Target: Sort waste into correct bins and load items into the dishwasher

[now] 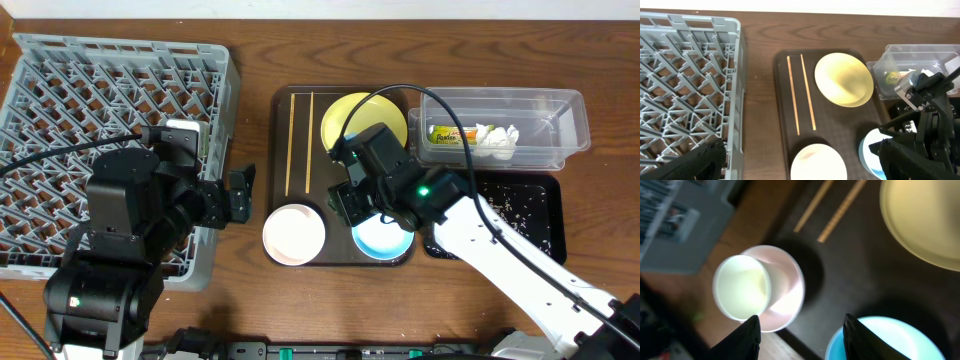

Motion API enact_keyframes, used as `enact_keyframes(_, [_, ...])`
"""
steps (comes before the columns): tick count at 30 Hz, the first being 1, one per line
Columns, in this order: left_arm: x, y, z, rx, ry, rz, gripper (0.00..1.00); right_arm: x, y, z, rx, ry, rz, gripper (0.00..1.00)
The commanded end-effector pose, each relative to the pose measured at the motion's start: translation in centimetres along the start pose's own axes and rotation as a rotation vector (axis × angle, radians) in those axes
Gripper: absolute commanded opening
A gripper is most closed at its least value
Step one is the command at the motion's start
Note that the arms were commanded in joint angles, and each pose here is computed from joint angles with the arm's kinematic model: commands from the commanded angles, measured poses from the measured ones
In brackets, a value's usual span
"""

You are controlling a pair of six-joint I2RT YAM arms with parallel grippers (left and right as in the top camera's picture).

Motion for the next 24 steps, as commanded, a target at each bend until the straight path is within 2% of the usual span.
enact_keyframes(1, [0.2, -0.5, -0.6, -0.056, -0.030, 0.002, 0.98, 0.3, 0.2, 1.3, 0.098, -0.018, 0.009, 0.49])
enact_keyframes(8, [-0.3, -0.6, -0.9, -0.097, -0.046, 0.039, 0.98, -1.0, 5.4, 1.9, 0.114, 0.104, 0.143, 0.44])
enact_keyframes(12, [-0.3, -1.4, 0.0, 0.018, -0.046, 0.012, 0.98, -1.8, 7.4, 1.7, 0.129, 0.168, 0.203, 0.42])
enact_keyframes(18, [0.6, -3.7, 0.5, 0.111, -0.047, -0.095, 0.98, -2.3, 8.6, 2.1, 0.150, 0.173, 0.239, 0.37])
enact_keyframes(22, [0.3, -4.3, 0.6, 0.115, -0.046, -0.107, 0.98, -2.0, 8.3, 2.4, 0.174, 0.168, 0.224, 0.37])
enact_keyframes(24, [0.1, -4.4, 0.6, 0.117, -0.047, -0.098, 0.98, -1.8, 8.3, 2.4, 0.176, 0.164, 0.214, 0.34])
Point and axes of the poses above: each gripper's point midway between its finger pads, its own y axis out along the fingers, its own z axis along the line the jaws close on, x = y × z, the point moved 8 cm from there along -y, back along the fingers, and after that the axes turned 7 degrees about -y, right-handed, at the moved point
